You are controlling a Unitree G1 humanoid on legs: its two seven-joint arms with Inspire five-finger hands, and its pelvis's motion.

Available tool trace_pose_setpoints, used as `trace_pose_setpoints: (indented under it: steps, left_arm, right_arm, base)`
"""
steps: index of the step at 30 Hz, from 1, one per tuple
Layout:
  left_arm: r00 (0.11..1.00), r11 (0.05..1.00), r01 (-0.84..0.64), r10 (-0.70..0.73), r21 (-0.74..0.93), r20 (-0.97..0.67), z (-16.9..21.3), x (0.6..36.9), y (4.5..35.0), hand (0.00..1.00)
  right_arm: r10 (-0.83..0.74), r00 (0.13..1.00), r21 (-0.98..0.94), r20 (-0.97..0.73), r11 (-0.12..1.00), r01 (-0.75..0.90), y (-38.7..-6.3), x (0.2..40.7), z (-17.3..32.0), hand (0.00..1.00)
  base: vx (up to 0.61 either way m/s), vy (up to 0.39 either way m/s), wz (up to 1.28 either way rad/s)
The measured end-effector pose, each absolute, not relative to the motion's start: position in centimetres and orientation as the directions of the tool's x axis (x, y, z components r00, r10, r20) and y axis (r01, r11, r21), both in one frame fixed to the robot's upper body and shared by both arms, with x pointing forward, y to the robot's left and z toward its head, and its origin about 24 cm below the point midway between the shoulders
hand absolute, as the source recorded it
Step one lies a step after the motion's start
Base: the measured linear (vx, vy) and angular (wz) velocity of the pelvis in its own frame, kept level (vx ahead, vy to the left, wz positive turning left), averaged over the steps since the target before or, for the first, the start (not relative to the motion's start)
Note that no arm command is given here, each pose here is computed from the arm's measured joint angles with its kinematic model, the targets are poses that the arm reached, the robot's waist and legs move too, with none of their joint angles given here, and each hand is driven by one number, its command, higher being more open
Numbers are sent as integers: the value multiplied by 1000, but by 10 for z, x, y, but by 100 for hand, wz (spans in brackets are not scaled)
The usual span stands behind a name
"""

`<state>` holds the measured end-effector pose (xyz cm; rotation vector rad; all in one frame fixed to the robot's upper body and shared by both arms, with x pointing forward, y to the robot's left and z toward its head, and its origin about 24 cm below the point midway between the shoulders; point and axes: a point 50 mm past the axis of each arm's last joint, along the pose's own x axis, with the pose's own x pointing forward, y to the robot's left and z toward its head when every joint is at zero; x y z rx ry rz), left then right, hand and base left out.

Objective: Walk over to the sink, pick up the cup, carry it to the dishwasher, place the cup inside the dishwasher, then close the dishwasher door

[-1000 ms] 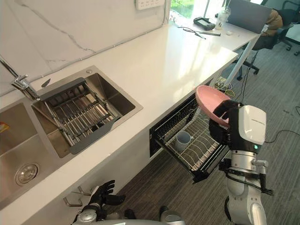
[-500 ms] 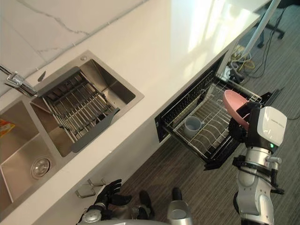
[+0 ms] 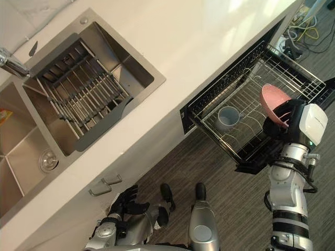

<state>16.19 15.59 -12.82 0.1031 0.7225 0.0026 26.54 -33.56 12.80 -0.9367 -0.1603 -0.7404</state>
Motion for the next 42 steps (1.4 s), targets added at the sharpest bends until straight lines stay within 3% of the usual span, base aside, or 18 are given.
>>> trace_pose_setpoints:
  steps: [14,15,29,42]
  left_arm:
    - [775,998,0,41,66,-631,-124,170,155,90]
    - [775,998,-3,43,65,-631,-124,170,155,90]
    - [785,999,-20,47,51,-617,-121,173,155,90]
    - [782,998,-42,66,53,-619,-121,173,155,90]
  right_arm:
    - [-467,805,-667,367,470,577,-327,313,140,30]
    - [-466,805,-666,367,472,578,-327,314,142,90]
    - [-485,781,-633,394,472,613,-330,319,153,90]
    - [-527,707,-534,472,467,705,-327,287,150,90]
  base:
    - [-9,5,6]
    - [17,-2,5]
    - [3,1,2]
    - [2,0,-1]
